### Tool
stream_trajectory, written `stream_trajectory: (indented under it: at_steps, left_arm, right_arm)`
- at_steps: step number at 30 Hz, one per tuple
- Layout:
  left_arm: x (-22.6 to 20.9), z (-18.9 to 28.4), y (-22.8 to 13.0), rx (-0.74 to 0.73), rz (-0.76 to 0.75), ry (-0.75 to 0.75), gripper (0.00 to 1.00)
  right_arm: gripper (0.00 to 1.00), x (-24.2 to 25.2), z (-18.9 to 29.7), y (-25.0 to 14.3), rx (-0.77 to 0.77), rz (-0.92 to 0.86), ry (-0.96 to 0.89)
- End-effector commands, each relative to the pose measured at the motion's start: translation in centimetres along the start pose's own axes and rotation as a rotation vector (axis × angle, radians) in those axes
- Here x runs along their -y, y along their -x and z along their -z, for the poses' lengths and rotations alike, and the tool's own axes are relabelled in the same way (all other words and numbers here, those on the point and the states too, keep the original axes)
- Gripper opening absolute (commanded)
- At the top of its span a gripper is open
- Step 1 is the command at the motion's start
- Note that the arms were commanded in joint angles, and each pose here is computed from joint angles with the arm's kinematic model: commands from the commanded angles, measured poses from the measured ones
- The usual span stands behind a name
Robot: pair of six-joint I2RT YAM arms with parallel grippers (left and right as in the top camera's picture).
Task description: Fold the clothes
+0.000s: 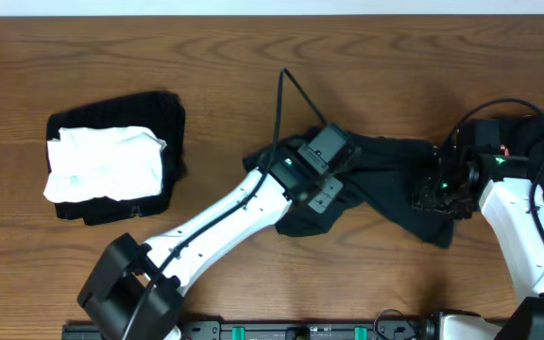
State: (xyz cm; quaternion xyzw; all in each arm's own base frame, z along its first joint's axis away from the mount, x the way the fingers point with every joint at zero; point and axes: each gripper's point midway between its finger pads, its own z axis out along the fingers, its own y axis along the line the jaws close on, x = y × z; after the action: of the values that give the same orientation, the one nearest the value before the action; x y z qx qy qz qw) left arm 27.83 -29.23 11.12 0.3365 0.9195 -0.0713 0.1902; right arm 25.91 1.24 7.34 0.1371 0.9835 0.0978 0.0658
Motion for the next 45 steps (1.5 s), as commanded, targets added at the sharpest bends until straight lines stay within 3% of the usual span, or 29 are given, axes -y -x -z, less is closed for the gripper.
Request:
stream_trajectory:
  at_steps: [1, 5, 9, 20, 30, 39, 42, 45]
  left_arm:
    - [-2.2, 0.2, -0.1, -0.011, 0.023, 0.064, 0.06]
    - [-3.6, 0.2, 0.0, -0.011, 0.053, 0.078, 0.06]
    - [-4.7, 0.2, 0.7, 0.017, 0.074, 0.087, 0.06]
    - [-6.8, 0.3, 2.1, 0.077, 0.122, 0.108, 0.06]
    - [-6.8, 0.3, 2.2, 0.079, 0.12, 0.108, 0.06]
    - [-6.8, 0.3, 2.2, 0.082, 0.12, 0.107, 0.06]
    - [-6.8, 0.3, 2.2, 0.082, 0.12, 0.107, 0.06]
    - [-6.8, 0.3, 2.2, 0.081, 0.12, 0.107, 0.06]
  right_arm:
    - [0.52, -2.3, 0.3, -0.4, -0.011, 0.097, 0.12]
    - [0.59, -5.0, 0.6, -1.2, -0.028, 0.222, 0.26]
    - [0.61, -6.6, 0.3, -2.5, -0.058, 0.318, 0.272]
    - [0.63, -5.9, -2.6, -3.5, 0.008, 0.388, -0.103]
    - [0.61, -6.1, -6.5, -6.8, 0.008, 0.488, -0.111]
    - [0.64, -3.1, -7.2, -6.8, 0.078, 0.452, -0.294]
    - [0.61, -2.4, -7.0, -6.3, 0.104, 0.437, -0.34]
    - [0.49, -1.5, -6.8, -6.3, 0.111, 0.417, -0.387]
